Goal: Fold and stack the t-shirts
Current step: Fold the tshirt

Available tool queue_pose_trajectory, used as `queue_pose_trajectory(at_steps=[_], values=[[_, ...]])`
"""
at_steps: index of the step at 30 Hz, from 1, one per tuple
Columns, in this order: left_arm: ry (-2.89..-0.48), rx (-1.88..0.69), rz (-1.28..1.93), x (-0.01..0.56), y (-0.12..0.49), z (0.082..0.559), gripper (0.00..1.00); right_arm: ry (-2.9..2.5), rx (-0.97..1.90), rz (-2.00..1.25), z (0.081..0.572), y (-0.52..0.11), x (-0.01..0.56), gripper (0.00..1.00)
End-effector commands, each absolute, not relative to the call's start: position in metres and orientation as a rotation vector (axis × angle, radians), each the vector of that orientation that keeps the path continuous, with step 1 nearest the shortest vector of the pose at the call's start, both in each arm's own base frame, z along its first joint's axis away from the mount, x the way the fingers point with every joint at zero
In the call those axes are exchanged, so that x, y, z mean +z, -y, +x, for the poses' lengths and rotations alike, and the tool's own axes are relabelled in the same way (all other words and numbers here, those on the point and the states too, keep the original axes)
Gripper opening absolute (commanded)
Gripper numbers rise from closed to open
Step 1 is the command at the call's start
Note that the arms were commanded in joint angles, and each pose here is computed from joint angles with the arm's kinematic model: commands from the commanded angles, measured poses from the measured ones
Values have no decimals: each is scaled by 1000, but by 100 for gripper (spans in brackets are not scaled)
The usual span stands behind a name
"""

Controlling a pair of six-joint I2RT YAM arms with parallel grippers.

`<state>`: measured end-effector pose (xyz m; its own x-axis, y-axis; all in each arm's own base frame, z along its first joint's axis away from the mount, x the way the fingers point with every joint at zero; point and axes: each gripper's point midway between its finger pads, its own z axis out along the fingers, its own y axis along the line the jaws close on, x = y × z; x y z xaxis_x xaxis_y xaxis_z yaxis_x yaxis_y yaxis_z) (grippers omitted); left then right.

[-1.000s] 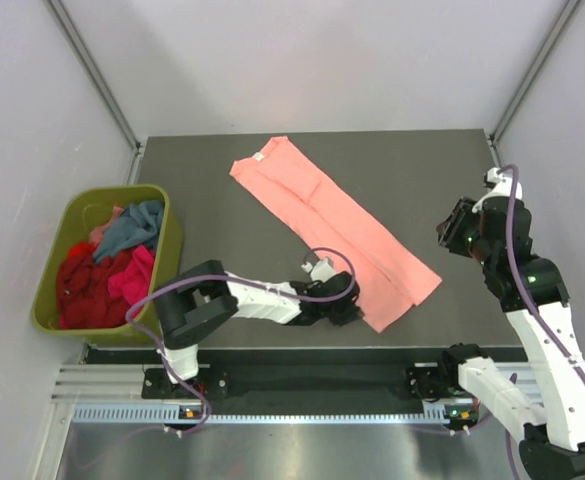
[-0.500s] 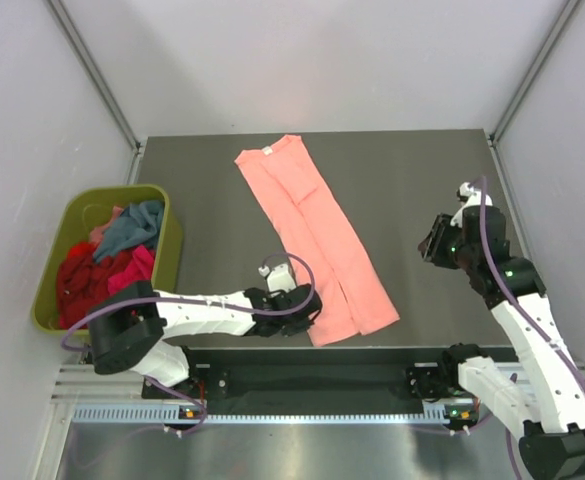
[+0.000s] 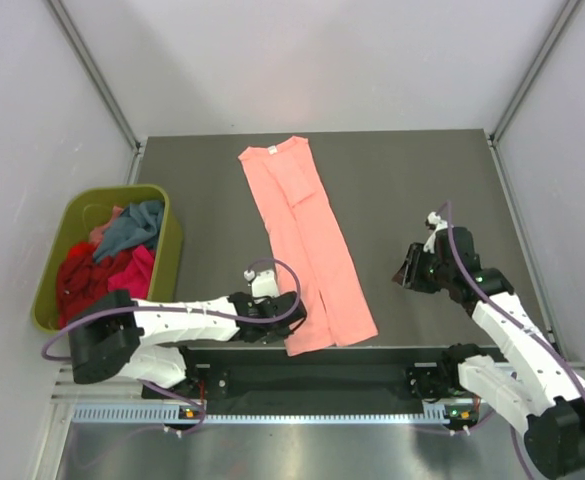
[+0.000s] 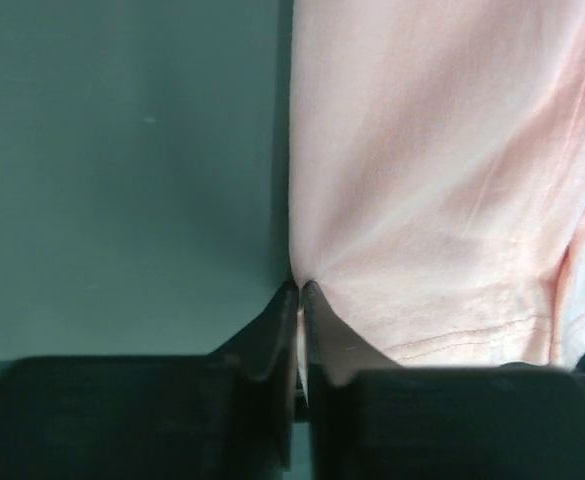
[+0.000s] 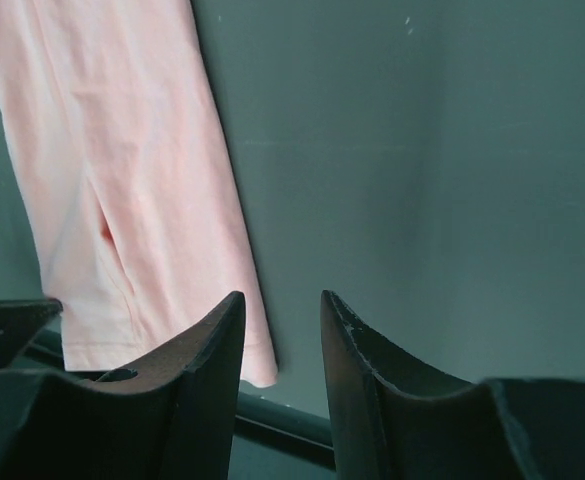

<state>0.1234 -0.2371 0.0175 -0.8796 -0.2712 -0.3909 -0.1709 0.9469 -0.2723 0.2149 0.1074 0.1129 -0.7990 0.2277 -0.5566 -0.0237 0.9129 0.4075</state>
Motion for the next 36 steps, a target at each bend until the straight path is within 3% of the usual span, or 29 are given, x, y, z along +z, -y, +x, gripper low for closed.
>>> queue_pose_trajectory(at_steps=[1, 3, 7, 12, 16, 25, 28, 36], values=[[-2657, -190, -234, 27, 210, 122, 15, -2398, 630, 135, 222, -126, 116, 37], [-2627, -230, -209, 42, 216, 128, 30, -2413, 628, 126, 222, -129, 113, 37], [-2610, -330, -147, 77, 233, 155, 41, -2404, 628, 132, 227, -132, 115, 37], [-2587, -397, -181, 102, 221, 222, 41, -2393, 626, 120, 234, -135, 119, 37], [-2465, -420, -227, 139, 194, 311, 40, -2397, 628, 122, 237, -138, 115, 37], [-2393, -471, -375, 130, 170, 460, 37, -2413, 617, 138, 253, -143, 112, 37], [-2434, -460, -412, 93, 163, 488, 36, -2404, 606, 139, 260, -145, 117, 37], [-2426, -455, -391, 61, 158, 530, 36, -2413, 573, 147, 273, -147, 115, 37]])
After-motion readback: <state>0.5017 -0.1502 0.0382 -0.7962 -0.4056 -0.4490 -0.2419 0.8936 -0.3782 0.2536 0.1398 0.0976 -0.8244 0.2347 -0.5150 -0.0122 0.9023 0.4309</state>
